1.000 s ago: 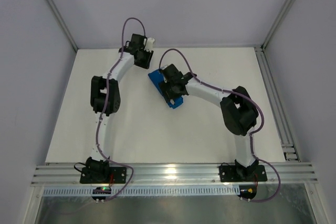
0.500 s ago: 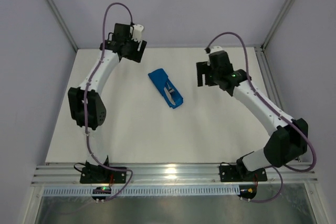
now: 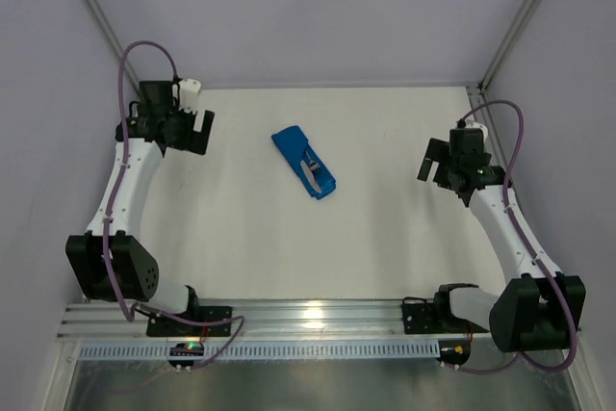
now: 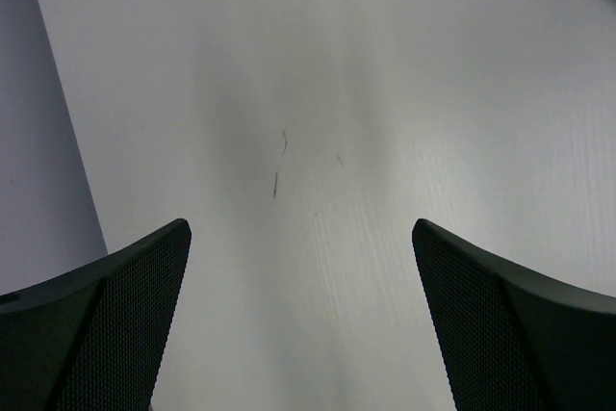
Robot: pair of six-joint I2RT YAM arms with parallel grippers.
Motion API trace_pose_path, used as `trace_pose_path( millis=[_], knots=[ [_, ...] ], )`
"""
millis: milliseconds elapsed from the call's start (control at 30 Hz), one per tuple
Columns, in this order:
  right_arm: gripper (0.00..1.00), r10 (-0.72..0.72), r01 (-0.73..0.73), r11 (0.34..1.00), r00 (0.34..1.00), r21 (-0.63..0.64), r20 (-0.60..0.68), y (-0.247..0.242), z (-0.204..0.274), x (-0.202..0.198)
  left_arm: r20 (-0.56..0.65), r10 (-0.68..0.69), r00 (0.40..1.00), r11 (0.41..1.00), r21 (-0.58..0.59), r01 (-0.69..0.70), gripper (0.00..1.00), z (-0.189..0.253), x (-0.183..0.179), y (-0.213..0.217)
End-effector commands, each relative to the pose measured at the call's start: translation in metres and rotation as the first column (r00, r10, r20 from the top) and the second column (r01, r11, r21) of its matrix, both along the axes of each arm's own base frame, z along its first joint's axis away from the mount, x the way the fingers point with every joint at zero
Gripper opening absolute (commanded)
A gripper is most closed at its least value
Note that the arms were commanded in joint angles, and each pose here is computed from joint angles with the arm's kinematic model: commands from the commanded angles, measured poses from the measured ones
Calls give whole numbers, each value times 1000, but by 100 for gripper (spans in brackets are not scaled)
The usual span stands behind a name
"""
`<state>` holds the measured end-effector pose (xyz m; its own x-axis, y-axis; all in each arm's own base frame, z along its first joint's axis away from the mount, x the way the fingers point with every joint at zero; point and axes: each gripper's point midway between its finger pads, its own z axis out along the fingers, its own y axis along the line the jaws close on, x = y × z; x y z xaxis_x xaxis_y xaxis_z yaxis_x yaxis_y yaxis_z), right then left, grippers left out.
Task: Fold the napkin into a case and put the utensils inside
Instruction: Reset both arms
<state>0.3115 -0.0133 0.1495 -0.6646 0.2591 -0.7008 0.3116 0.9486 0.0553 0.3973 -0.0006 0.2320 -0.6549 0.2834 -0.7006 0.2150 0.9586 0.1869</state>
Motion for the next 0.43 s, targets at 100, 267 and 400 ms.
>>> trace_pose_path(
  millis=[100,267,400],
  knots=[
    [99,-25,25,1000,999,-11,-20,-5,-10,-2,-109,97,989,995,11,-97,99,-37,-50,50],
    [99,-20,20,1000,1000,-9,-18,-4,-16,-2,-149,112,983,994,-5,-114,99,-55,-74,54],
    [98,-12,12,1000,1000,-11,2,-4,-17,-4,-169,101,980,994,-30,-107,99,-63,-82,51]
  ],
)
